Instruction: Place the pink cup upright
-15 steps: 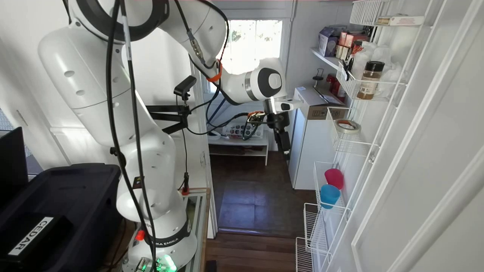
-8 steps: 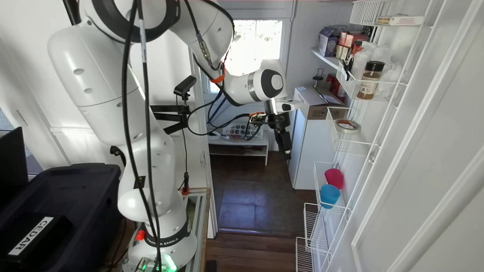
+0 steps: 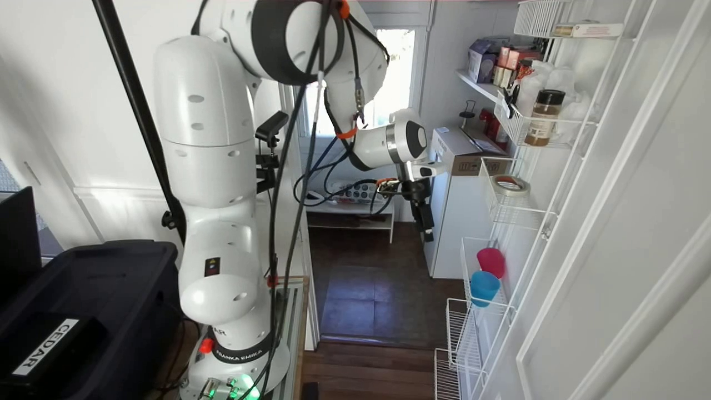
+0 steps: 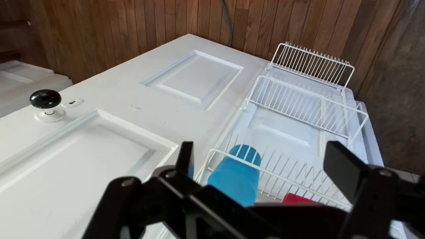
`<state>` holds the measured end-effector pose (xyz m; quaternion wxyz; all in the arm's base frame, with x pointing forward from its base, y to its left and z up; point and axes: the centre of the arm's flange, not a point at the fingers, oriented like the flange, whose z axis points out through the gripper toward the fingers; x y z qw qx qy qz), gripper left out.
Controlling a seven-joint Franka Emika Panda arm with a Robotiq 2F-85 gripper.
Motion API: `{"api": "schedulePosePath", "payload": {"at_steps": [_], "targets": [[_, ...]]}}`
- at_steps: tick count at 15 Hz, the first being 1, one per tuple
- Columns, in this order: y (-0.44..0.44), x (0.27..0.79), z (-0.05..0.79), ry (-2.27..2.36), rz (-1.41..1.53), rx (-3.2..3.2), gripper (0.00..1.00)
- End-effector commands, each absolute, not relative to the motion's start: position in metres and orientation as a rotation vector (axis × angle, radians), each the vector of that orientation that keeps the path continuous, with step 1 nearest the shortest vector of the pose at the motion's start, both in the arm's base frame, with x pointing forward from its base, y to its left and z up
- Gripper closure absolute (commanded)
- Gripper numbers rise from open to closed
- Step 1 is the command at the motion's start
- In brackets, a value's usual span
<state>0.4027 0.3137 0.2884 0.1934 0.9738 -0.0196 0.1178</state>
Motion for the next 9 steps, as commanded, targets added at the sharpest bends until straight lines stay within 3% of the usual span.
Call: {"api": "schedulePosePath", "payload": {"at_steps": [1,9], "targets": [[0.344,0.434,0.254,-0.124,0.360,2.697,0.00],[0.360,0.494,0.209,-0.229,0.446,2.633,0.00]]}}
